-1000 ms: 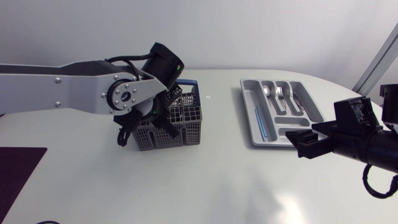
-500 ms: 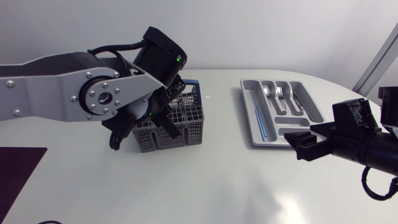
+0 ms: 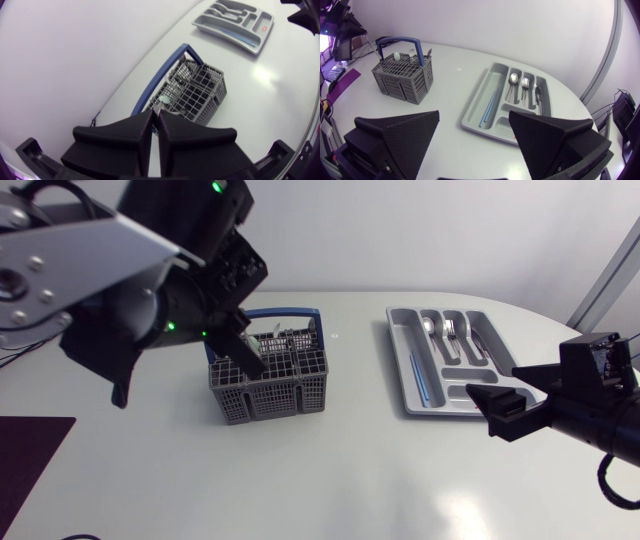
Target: Unload the cutlery basket into the drawer organizer.
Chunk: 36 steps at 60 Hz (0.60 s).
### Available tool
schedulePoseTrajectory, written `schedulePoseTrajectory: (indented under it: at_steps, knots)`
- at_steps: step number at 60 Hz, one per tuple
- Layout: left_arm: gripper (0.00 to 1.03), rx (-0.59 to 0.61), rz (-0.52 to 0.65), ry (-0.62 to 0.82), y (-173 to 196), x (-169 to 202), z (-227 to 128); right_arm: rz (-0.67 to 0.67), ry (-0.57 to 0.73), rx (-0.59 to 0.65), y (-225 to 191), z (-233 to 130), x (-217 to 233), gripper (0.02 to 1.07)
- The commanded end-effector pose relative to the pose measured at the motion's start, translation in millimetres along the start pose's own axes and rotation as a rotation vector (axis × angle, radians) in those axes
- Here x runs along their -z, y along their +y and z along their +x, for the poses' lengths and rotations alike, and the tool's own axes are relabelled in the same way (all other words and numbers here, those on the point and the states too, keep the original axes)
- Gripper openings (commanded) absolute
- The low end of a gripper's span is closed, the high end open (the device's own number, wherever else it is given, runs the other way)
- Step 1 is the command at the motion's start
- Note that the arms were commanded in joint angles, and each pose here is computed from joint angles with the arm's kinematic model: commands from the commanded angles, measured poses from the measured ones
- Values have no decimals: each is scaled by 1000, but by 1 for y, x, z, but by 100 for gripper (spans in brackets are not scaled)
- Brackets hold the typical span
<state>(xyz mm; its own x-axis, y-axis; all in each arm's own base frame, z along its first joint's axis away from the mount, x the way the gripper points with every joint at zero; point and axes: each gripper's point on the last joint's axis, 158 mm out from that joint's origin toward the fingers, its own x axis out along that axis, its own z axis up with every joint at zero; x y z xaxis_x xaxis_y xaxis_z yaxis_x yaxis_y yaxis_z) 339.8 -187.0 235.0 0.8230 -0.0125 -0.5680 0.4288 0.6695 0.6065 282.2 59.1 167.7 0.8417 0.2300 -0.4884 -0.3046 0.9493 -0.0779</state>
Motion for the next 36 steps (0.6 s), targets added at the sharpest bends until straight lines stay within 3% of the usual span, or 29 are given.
schedulePoseTrajectory:
  at_steps: [1,13,28,36]
  knots:
    - [7,5,-48,-51,13,-16,-13,-20,-34,1,0,-7,-17,102]
    - [7,161,-185,-135,1,-37,-21,-266,-48,-28,28,-8,-32,102]
    - [7,433,-324,-184,-36,-57,-5,-363,-34,-197,82,-8,-36,102]
    - [7,550,-355,-181,-55,-65,1,-351,-21,-277,102,-2,-39,97]
